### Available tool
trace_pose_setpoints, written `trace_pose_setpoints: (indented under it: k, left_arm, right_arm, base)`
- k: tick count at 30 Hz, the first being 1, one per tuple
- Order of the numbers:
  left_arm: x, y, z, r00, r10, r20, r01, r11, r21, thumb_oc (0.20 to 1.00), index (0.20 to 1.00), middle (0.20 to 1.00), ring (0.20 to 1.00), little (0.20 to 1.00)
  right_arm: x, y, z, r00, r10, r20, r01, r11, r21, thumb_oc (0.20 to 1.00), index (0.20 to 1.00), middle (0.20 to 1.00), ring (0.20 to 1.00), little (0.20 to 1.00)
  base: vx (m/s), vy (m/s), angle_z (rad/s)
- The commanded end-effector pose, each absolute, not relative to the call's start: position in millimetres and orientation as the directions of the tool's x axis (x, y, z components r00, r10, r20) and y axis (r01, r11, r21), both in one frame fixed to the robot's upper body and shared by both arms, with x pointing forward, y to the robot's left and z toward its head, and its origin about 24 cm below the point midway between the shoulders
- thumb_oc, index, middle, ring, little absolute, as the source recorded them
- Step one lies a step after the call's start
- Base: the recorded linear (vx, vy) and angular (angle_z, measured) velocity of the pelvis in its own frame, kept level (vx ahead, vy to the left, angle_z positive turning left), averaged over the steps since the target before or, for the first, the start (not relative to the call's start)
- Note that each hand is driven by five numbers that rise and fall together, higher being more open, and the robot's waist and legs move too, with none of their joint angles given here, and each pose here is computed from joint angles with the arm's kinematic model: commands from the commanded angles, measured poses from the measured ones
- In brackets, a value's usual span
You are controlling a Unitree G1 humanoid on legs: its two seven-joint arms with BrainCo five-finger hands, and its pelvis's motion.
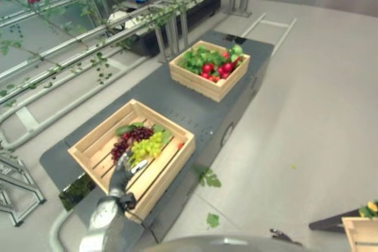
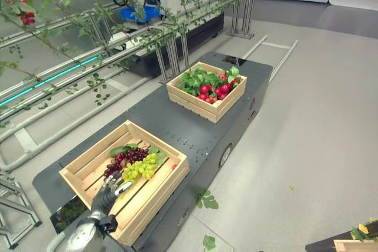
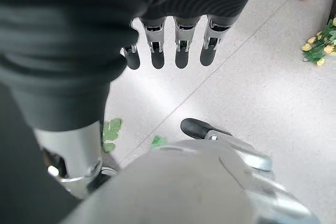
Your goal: Pick up the fruits from the basket on one side to the basket on the other side
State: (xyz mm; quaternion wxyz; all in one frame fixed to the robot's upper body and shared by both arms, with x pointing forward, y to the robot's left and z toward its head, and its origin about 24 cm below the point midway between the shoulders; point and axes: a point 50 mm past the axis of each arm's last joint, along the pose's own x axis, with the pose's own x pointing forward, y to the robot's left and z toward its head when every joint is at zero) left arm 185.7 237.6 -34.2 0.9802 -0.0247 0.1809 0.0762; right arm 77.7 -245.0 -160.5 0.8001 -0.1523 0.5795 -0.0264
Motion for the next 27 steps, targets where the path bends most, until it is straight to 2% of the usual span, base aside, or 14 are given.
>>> trace_pose_setpoints:
  k: [1, 9, 14, 25, 26, 27]
  left_arm:
    - [216.1, 255.3, 4.5, 0.969, 0.160, -0.190, -0.144, 0.985, 0.096, 1.000, 1.000, 1.000, 1.000, 1.000]
    - [236.6, 277.9, 32.8, 0.980, 0.135, -0.145, -0.088, 0.953, 0.291, 1.000, 1.000, 1.000, 1.000, 1.000]
    - [264.1, 292.2, 70.6, 0.990, 0.128, -0.055, -0.086, 0.873, 0.480, 1.000, 1.000, 1.000, 1.000, 1.000]
    - [313.2, 292.0, 126.9, 0.990, 0.111, 0.086, -0.139, 0.685, 0.715, 1.000, 1.000, 1.000, 1.000, 1.000]
    - [320.8, 288.6, 130.9, 0.992, 0.092, 0.086, -0.125, 0.647, 0.752, 1.000, 1.000, 1.000, 1.000, 1.000]
    - [322.3, 287.4, 131.6, 0.992, 0.088, 0.089, -0.125, 0.647, 0.752, 1.000, 1.000, 1.000, 1.000, 1.000]
  right_arm:
    - [110.1, -245.8, -154.0, 0.378, -0.216, -0.900, -0.152, 0.945, -0.291, 1.000, 1.000, 1.000, 1.000, 1.000]
    - [120.8, -255.8, -148.4, 0.385, -0.211, -0.898, -0.155, 0.945, -0.289, 1.000, 1.000, 1.000, 1.000, 1.000]
    - [138.8, -259.7, -141.2, 0.422, -0.204, -0.883, -0.157, 0.943, -0.293, 1.000, 1.000, 1.000, 1.000, 1.000]
    - [172.0, -266.4, -124.5, 0.516, -0.208, -0.831, -0.146, 0.934, -0.325, 1.000, 1.000, 1.000, 1.000, 1.000]
    - [170.4, -287.6, -118.6, 0.495, -0.273, -0.825, -0.121, 0.918, -0.377, 1.000, 1.000, 1.000, 1.000, 1.000]
    - [171.0, -288.2, -118.2, 0.497, -0.274, -0.824, -0.118, 0.919, -0.377, 1.000, 1.000, 1.000, 1.000, 1.000]
  base:
    - [0.00, 0.000, 0.00]
    - [0.00, 0.000, 0.00]
    - [-0.02, 0.002, 0.00]
    - [-0.07, 0.019, 0.01]
    - [-0.05, 0.015, 0.03]
    - [-0.05, 0.014, 0.01]
